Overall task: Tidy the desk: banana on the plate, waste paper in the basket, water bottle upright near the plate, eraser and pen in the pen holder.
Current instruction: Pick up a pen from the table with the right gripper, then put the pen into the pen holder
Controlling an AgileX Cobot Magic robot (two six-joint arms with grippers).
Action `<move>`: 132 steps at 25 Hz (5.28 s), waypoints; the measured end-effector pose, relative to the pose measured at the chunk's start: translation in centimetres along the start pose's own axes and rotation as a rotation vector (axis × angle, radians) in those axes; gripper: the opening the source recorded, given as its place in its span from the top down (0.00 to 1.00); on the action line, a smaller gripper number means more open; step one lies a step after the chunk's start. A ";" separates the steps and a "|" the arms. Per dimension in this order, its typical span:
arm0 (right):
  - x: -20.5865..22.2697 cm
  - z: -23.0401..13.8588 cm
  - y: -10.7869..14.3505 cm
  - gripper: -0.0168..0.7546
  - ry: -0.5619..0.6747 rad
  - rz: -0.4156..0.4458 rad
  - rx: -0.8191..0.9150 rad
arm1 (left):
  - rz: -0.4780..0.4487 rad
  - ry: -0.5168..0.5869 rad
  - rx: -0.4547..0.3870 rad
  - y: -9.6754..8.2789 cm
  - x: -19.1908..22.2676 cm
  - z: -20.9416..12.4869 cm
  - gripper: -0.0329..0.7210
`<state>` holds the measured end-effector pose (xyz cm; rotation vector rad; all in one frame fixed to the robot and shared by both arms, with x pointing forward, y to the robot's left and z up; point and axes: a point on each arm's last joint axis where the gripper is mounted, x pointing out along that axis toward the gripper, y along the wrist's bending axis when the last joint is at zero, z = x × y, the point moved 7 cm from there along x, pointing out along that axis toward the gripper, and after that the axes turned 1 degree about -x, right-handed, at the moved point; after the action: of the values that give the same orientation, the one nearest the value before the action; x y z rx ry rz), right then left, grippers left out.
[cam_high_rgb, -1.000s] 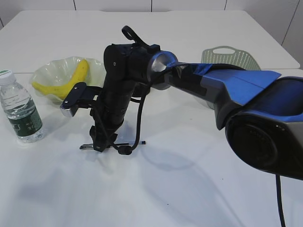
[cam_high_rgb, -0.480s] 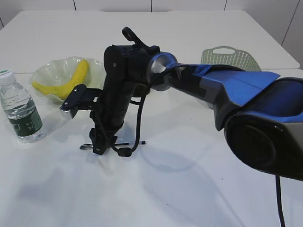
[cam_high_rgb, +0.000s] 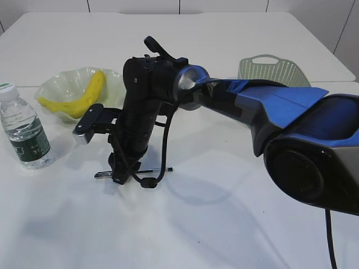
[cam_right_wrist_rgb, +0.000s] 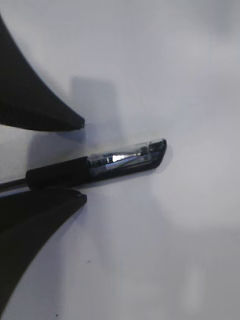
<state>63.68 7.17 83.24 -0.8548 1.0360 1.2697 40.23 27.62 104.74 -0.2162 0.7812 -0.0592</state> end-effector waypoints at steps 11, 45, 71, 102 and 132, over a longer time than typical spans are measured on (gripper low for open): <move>-0.2 -0.6 -0.3 0.92 0.039 -0.015 -0.019 | 0.000 0.000 0.000 0.0 0.0 0.0 0.63; -10.1 2.5 -4.2 0.92 -0.215 -0.108 0.294 | 0.014 0.033 0.007 0.2 0.0 -0.5 0.63; -24.5 -6.4 -11.8 0.92 -0.377 -0.313 0.625 | 0.022 0.066 0.008 0.4 0.0 -1.1 0.63; -20.7 -1.9 -19.1 0.92 -0.909 -0.457 0.539 | 0.022 0.069 0.008 0.4 0.0 -1.1 0.63; -15.9 -3.5 -22.2 0.86 -0.987 -0.525 0.627 | 0.055 -0.041 0.050 0.9 0.0 0.7 0.63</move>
<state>85.28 -4.16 96.11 0.0480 0.3093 0.6781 40.65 28.59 105.06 -0.1478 0.7435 -0.0221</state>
